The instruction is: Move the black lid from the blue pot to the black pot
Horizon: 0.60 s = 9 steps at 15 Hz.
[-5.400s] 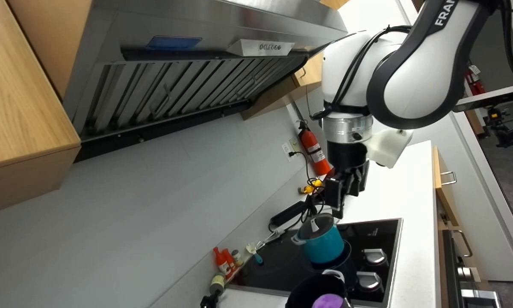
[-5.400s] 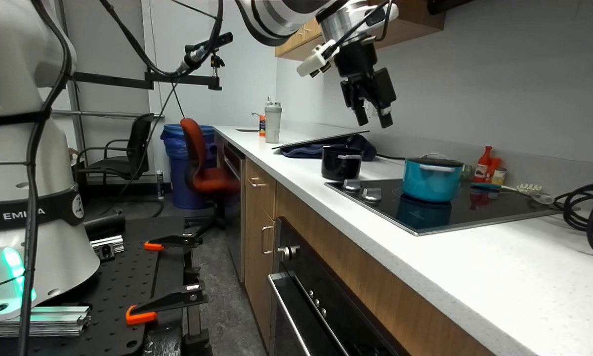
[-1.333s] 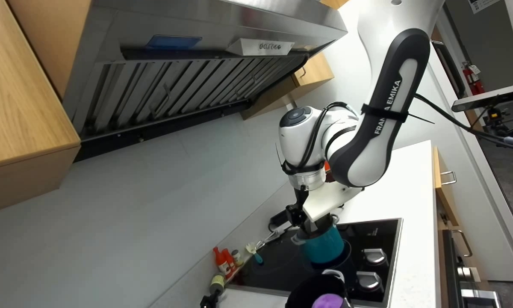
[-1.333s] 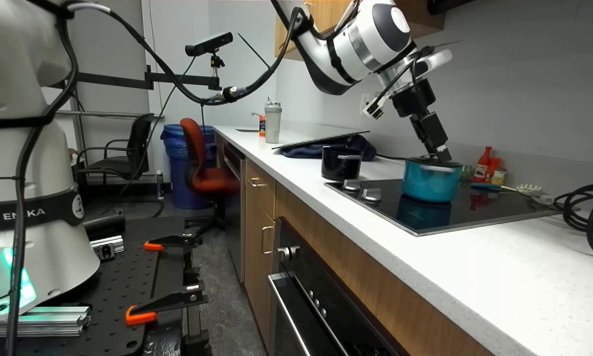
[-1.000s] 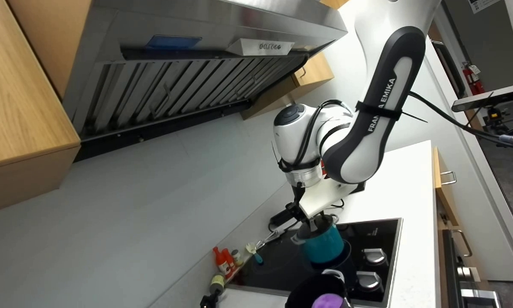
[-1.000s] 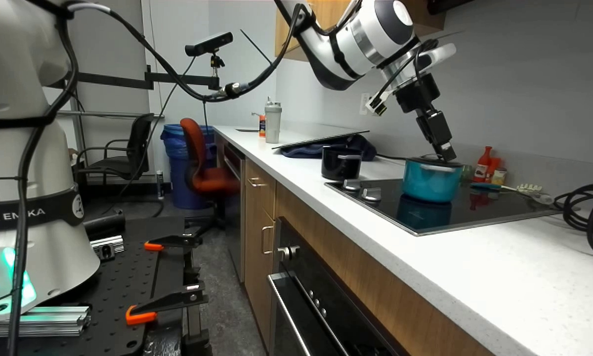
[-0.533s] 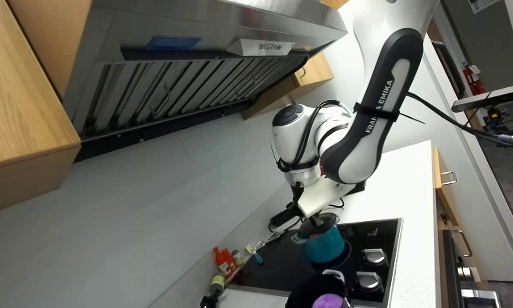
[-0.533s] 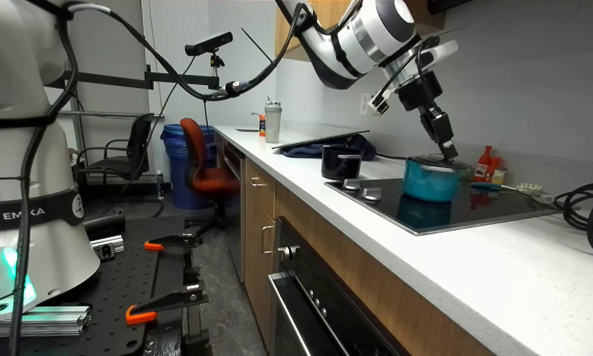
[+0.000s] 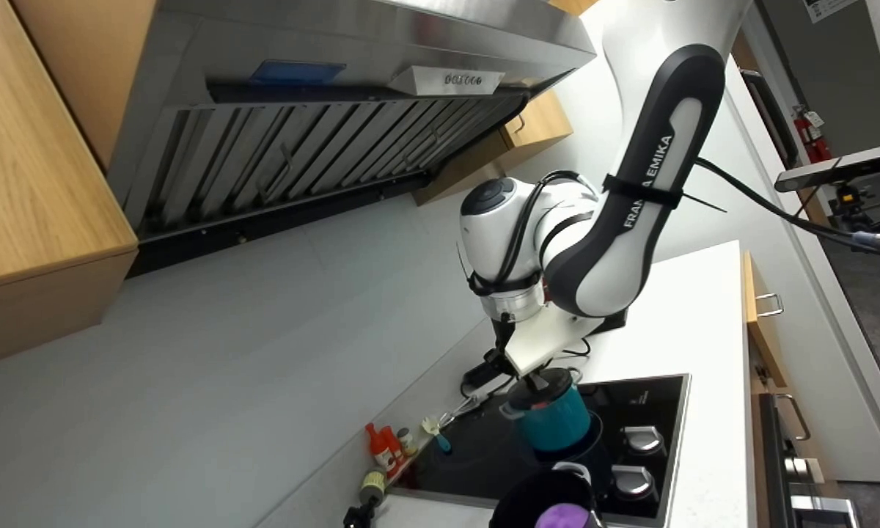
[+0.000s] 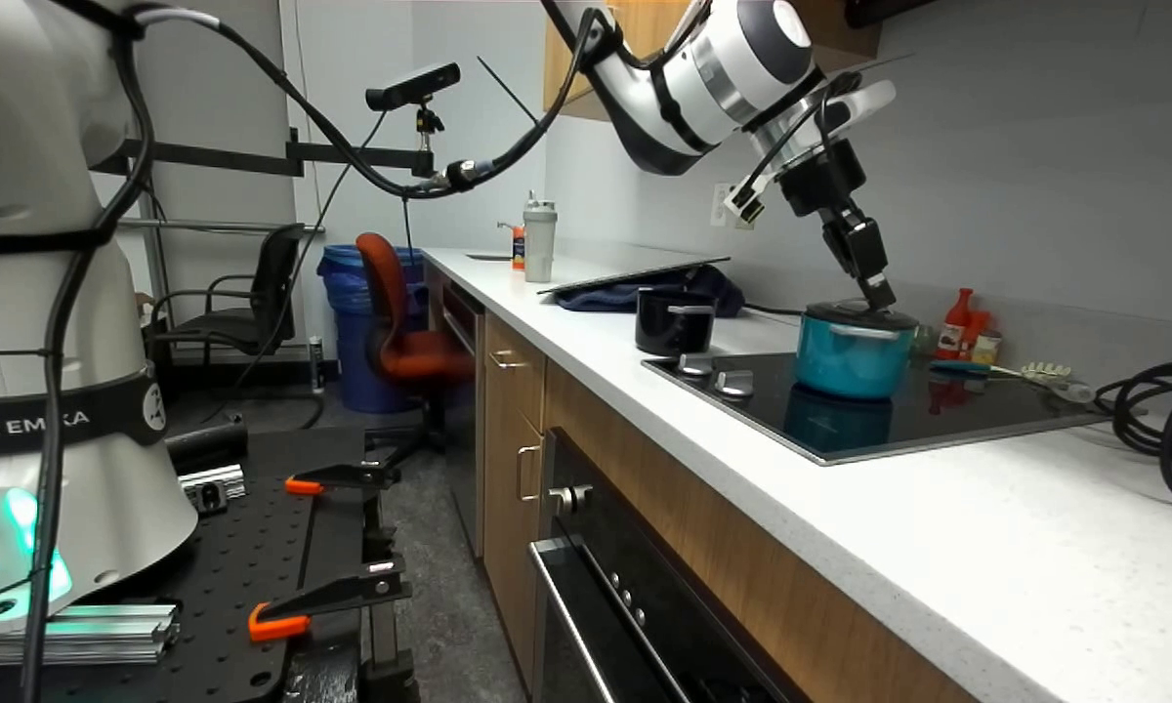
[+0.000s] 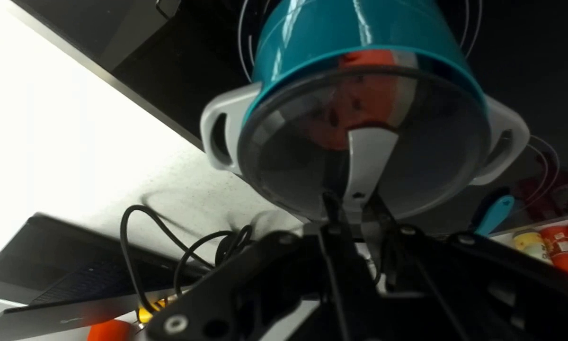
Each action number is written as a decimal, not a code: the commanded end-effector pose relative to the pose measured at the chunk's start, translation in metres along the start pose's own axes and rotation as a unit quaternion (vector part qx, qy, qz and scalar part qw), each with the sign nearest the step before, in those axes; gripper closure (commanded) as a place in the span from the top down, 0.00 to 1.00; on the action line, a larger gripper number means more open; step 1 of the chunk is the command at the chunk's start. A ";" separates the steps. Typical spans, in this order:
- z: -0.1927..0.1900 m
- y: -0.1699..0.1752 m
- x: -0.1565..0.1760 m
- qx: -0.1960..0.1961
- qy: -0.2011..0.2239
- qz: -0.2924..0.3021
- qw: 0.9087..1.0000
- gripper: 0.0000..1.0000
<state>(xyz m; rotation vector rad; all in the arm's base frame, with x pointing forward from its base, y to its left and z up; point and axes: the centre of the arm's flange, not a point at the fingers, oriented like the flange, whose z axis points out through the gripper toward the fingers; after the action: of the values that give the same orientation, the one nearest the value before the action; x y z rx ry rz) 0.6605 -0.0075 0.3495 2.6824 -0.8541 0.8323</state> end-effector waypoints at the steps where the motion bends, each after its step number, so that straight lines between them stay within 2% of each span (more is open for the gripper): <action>1: -0.026 -0.010 0.007 0.023 0.008 -0.010 1.000 0.04; 9: -0.055 -0.040 -0.007 0.077 0.002 -0.047 0.996 0.04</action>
<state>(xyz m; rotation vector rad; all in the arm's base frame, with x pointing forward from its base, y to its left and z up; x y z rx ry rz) 0.6587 0.0325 0.3848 2.7660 -0.7429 0.9018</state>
